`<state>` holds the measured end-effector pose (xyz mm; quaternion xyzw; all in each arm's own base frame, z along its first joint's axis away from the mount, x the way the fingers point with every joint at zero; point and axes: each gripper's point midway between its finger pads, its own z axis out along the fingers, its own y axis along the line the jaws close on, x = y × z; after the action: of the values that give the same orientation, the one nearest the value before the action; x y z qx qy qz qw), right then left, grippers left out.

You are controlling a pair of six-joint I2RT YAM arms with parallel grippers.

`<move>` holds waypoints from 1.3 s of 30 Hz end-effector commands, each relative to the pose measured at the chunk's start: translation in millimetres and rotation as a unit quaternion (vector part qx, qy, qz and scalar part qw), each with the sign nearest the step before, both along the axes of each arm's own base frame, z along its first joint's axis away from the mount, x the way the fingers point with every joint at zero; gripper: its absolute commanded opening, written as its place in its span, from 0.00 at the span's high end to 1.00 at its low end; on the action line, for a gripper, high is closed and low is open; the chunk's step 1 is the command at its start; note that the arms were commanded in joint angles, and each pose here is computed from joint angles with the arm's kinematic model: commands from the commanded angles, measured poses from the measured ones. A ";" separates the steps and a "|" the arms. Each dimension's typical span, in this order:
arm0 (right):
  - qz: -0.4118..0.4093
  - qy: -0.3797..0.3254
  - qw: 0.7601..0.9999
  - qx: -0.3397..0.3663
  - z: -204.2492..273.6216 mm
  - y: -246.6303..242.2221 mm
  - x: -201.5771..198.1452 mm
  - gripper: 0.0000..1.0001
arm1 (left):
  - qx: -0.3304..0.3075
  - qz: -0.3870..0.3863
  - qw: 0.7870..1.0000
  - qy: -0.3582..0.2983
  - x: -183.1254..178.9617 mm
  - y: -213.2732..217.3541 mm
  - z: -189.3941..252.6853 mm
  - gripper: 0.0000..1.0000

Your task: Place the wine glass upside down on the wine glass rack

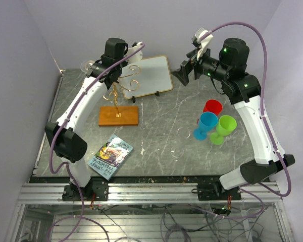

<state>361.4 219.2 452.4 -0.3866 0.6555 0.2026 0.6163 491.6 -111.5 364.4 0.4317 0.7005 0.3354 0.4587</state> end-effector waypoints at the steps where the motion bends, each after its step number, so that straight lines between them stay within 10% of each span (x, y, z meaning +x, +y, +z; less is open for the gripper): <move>1: 0.002 -0.019 1.000 0.006 11.6 -3.5 -6.0 0.00 | -0.003 0.000 1.000 0.007 -2.4 -2.3 -1.8 0.83; 39: 0.008 -0.021 1.000 0.011 15.2 -3.5 -7.9 0.00 | -0.044 -0.017 0.998 0.032 -11.9 -11.7 6.4 0.62</move>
<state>360.3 220.0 453.3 -0.3906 0.6511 0.2089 0.6163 480.6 -116.1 365.2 0.4340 0.7200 0.2971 0.4527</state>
